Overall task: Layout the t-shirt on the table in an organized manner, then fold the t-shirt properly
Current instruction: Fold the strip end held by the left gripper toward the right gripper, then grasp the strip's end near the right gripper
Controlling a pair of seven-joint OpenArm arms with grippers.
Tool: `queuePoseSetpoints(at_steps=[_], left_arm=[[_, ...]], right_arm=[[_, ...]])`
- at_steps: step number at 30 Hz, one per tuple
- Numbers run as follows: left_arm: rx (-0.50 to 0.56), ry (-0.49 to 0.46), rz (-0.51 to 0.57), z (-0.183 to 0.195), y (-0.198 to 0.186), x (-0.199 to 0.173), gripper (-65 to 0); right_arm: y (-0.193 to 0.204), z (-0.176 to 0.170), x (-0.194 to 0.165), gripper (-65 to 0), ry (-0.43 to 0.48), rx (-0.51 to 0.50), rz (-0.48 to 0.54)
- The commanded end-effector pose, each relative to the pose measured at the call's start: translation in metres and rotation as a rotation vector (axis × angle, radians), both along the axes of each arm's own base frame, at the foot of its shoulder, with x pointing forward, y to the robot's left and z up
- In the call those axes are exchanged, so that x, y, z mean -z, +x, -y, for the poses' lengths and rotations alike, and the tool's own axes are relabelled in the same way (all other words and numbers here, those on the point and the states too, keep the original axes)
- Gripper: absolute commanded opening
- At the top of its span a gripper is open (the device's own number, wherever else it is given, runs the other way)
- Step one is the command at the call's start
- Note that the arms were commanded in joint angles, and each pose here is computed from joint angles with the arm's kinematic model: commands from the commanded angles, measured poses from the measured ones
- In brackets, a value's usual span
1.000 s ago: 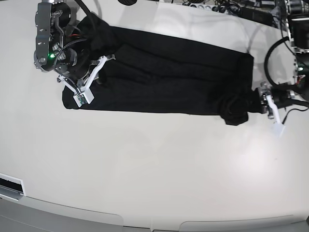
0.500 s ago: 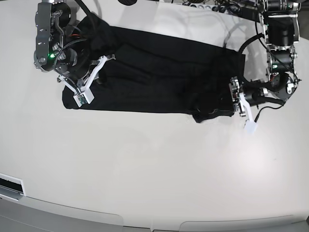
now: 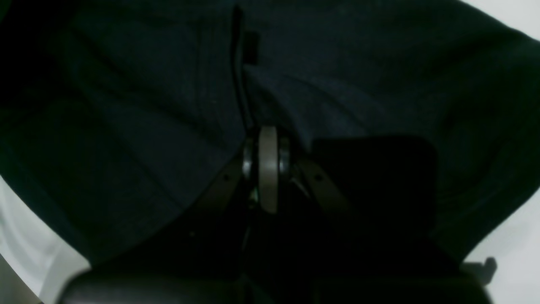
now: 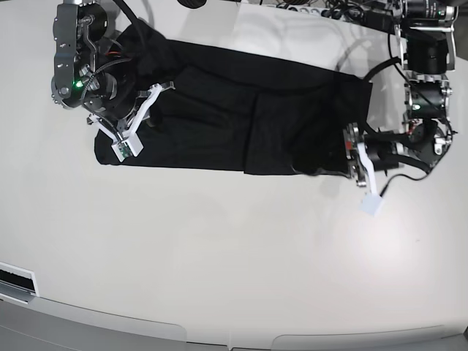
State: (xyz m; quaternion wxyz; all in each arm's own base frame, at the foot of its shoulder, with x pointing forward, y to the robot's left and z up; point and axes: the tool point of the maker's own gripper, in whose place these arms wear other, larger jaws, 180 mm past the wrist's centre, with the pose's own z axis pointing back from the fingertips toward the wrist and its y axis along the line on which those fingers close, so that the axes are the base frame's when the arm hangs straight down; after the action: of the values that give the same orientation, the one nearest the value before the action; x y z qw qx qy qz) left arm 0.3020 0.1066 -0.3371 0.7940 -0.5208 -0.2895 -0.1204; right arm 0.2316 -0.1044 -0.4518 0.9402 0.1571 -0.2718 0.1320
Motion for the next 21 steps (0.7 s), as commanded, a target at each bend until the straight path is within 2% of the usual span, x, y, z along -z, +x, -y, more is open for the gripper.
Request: queuePoseSetpoints(at_steps=[1, 4, 6, 8, 11, 15, 18, 21], left_arm=[[-0.026, -0.007, 0.085, -0.011, 0.014, -0.025, -65.0], [-0.081, 0.017, 0.143, -0.034, 0.023, -0.042, -65.0], [-0.116, 0.041, 0.153, -0.052, 0.025, -0.045, -65.0], [-0.147, 0.105, 0.146, -0.071, 0.024, -0.039, -65.0], [-0.189, 0.189, 0.138, -0.098, 0.020, -0.033, -65.0], [-0.206, 0.279, 0.119, -0.126, 0.011, -0.029, -65.0], [-0.205, 0.312, 0.110, -0.138, 0.007, -0.029, -65.0], [-0.208, 0.327, 0.114, -0.143, 0.007, -0.032, -65.0]], right_arm=[[0.010, -0.005, -0.013, -65.0, 0.040, -0.014, 0.054], [0.023, -0.017, -0.040, -65.0, 0.093, -0.053, 0.138], [0.031, -0.018, -0.063, -64.9, 0.077, -0.075, 0.192], [0.036, -0.009, -0.085, -55.5, 0.028, -0.068, 0.227], [0.042, 0.024, -0.108, -41.7, -0.035, 0.060, 0.250], [0.026, 0.084, -0.091, -32.1, -0.065, 0.280, 0.180], [0.002, 0.114, -0.068, -26.7, -0.014, 0.397, 0.101], [-0.019, 0.133, -0.053, -25.8, 0.078, 0.475, 0.062]])
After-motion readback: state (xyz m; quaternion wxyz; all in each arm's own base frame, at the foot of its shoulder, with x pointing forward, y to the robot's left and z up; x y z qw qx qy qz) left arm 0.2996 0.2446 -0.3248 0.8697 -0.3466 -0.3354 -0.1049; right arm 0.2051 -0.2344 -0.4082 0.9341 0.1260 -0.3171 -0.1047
